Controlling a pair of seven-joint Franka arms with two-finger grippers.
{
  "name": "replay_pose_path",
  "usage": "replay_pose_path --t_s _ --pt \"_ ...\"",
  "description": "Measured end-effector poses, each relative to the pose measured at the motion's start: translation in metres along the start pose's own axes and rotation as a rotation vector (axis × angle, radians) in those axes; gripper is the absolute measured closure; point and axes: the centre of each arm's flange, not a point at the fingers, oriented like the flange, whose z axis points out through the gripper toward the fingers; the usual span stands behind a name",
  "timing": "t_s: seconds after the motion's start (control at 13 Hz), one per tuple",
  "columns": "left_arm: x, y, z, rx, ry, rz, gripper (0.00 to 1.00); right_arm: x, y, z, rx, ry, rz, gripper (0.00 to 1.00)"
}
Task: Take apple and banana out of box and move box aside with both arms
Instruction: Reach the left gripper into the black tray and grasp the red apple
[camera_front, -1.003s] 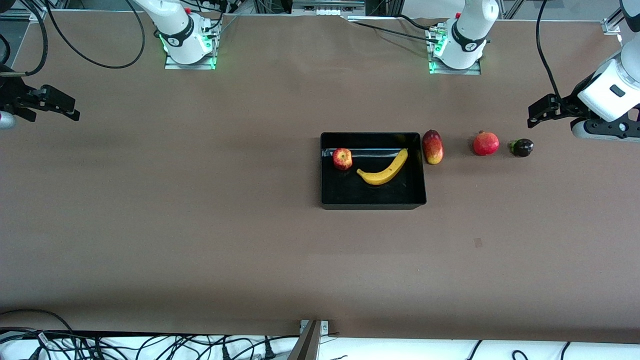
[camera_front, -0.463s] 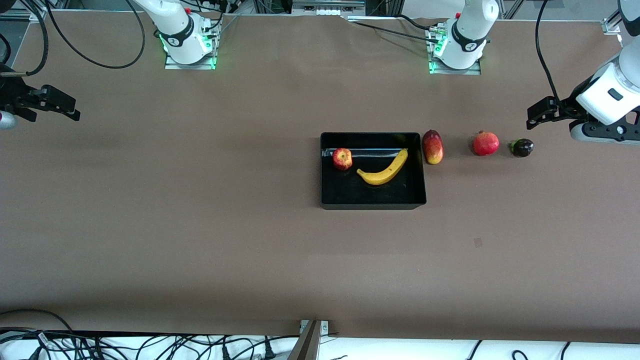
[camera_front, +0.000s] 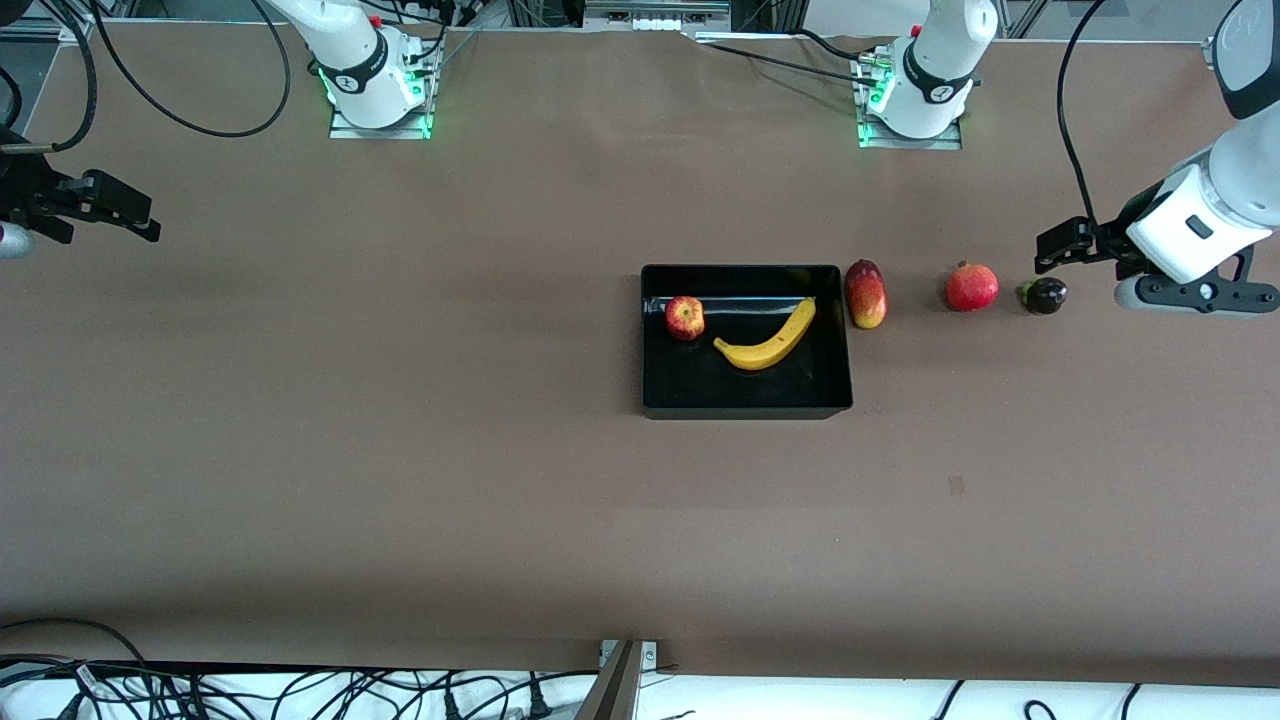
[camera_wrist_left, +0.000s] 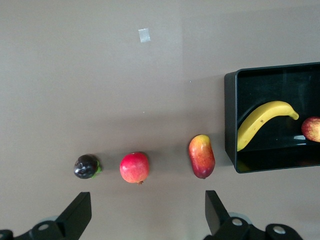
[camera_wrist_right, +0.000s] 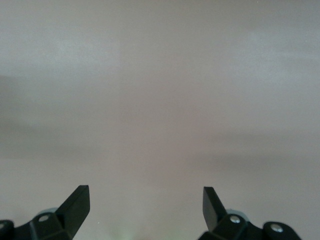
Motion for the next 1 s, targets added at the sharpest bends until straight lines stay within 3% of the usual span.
replay_pose_path --t_s 0.31,0.69,1.0 --pt "0.015 0.032 0.016 -0.068 0.015 0.016 0.00 0.000 0.000 0.000 0.000 0.000 0.000 0.00" --pt "0.001 0.177 0.056 -0.069 0.005 -0.039 0.00 0.000 -0.001 0.000 0.000 0.000 -0.001 0.00" --pt "-0.002 0.255 0.131 -0.082 -0.007 -0.008 0.00 0.000 -0.001 0.000 0.000 0.000 -0.002 0.00"
